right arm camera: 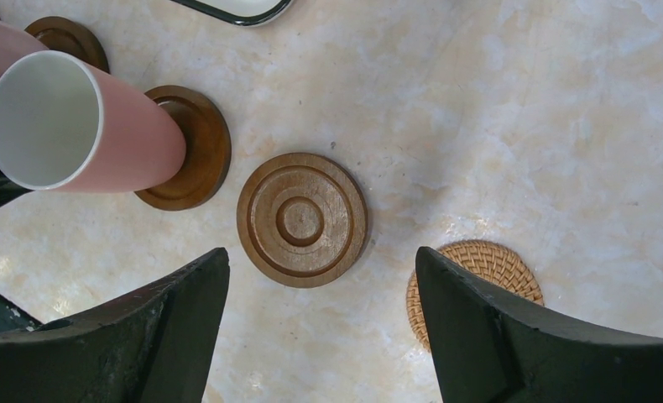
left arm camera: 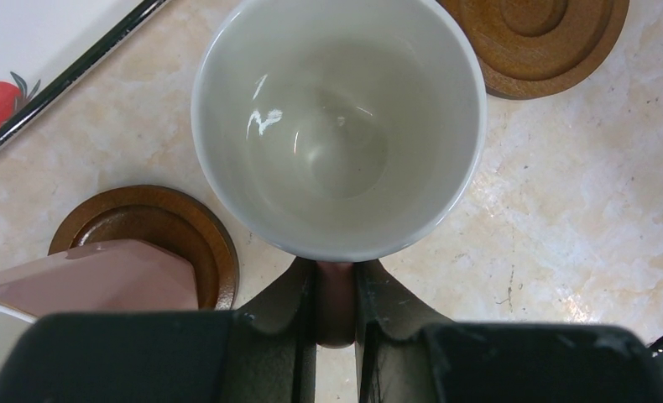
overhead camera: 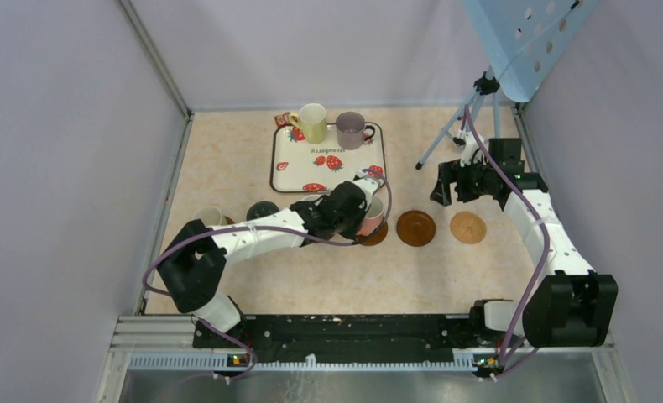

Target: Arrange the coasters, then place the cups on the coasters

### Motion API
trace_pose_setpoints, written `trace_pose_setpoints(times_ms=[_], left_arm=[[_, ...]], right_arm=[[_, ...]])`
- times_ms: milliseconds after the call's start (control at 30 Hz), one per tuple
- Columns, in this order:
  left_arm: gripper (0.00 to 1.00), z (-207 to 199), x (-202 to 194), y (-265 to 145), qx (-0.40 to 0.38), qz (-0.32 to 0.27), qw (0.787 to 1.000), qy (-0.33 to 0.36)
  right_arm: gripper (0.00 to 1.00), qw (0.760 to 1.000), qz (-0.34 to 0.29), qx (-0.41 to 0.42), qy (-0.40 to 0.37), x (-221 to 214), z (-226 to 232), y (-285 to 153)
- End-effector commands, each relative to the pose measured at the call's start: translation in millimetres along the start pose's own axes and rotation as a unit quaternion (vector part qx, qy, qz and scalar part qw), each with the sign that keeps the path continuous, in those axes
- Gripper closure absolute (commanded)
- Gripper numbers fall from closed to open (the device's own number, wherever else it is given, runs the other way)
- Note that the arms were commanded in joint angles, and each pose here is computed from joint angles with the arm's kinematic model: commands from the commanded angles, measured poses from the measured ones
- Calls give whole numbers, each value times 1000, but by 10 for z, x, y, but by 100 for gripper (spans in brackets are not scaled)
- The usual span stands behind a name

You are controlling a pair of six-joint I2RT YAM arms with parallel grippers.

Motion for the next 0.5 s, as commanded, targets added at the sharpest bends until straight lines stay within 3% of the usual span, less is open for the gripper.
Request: trace_pose_setpoints(times_ms=[0, 300, 467], left_arm=[[98, -79, 206, -23, -18, -68, 997, -20], [93, -79, 172, 36, -20, -72, 997, -21], [76, -65, 96, 62, -20, -60, 998, -17]], right_arm=[[19, 1000, -13, -6, -5, 13, 5, -60], [19, 1000, -10, -4, -6, -3, 5, -58], [19, 1000, -9, -4, -7, 1, 1, -49]])
Point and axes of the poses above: each gripper's point midway between its finger pads, its own y axis out along the fingers, its own z axis along the line the jaws close on, x = y × z, the point moved 10 cm from there along -y, back along the fingers, and after that the axes turned 2 degrees about -y, right-handed, at the moved point
